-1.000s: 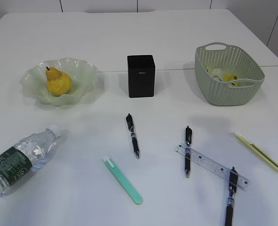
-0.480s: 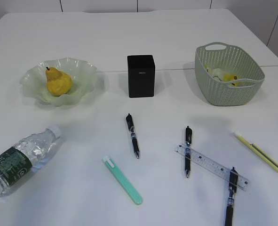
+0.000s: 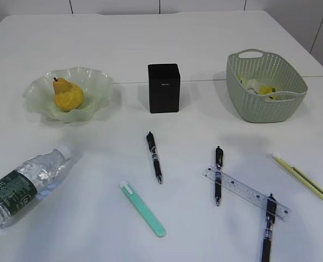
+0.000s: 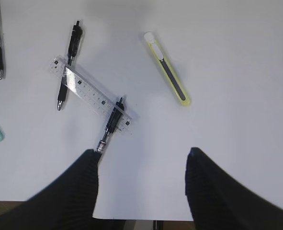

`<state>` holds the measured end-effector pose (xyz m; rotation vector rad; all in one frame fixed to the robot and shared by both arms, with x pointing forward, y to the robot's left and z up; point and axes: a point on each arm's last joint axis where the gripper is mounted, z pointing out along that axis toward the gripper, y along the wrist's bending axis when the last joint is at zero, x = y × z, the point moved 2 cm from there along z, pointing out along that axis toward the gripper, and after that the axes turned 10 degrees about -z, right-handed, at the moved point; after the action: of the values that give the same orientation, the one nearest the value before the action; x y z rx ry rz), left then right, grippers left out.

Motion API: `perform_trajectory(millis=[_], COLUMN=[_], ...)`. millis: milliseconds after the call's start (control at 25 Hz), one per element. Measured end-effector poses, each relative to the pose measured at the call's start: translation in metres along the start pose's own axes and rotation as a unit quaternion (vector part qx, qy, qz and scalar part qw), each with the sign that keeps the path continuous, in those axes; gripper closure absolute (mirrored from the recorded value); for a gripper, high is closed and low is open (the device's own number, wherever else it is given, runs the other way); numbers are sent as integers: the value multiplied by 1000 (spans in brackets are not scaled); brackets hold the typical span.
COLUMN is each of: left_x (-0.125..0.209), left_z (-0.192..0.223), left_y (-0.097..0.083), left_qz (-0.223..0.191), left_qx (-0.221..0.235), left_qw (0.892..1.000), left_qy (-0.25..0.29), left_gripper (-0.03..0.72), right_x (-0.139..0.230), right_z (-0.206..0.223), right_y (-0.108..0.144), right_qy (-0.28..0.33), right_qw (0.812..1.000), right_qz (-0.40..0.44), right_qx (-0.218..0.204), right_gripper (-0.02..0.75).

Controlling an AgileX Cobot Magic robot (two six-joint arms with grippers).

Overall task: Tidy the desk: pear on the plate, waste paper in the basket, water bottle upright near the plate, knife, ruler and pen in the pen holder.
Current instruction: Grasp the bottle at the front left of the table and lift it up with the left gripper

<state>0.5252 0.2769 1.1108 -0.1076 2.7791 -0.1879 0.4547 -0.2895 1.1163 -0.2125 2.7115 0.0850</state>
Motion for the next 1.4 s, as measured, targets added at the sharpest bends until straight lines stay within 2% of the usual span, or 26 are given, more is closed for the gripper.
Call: perform_trajectory(millis=[240, 440, 640, 720, 840, 960, 1240, 1400], left_x=[-6, -7, -7, -8, -9, -10, -14, -13], left_z=[21, 26, 27, 28, 34, 40, 63, 69], left_y=[0, -1, 2, 3, 3, 4, 6, 0], left_qz=[10, 11, 16, 21, 23, 24, 21, 31], left_qx=[3, 8, -5, -9, -11, -12, -16, -14], left_qw=[999, 999, 999, 999, 999, 998, 996, 995], left_qy=[30, 36, 36, 38, 46, 54, 85, 94], left_gripper=[413, 413, 403, 365, 232, 132, 103, 102], right_x=[0, 0, 0, 0, 0, 0, 0, 0], right_z=[0, 0, 0, 0, 0, 0, 0, 0], right_y=[0, 0, 0, 0, 0, 0, 0, 0], right_qy=[0, 0, 0, 0, 0, 0, 0, 0], right_qw=[1000, 1000, 1000, 1000, 1000, 1000, 1000, 1000], right_qz=[0, 0, 0, 0, 0, 0, 0, 0], right_qx=[0, 0, 0, 0, 0, 0, 0, 0], right_gripper=[279, 279, 279, 279, 279, 279, 279, 279])
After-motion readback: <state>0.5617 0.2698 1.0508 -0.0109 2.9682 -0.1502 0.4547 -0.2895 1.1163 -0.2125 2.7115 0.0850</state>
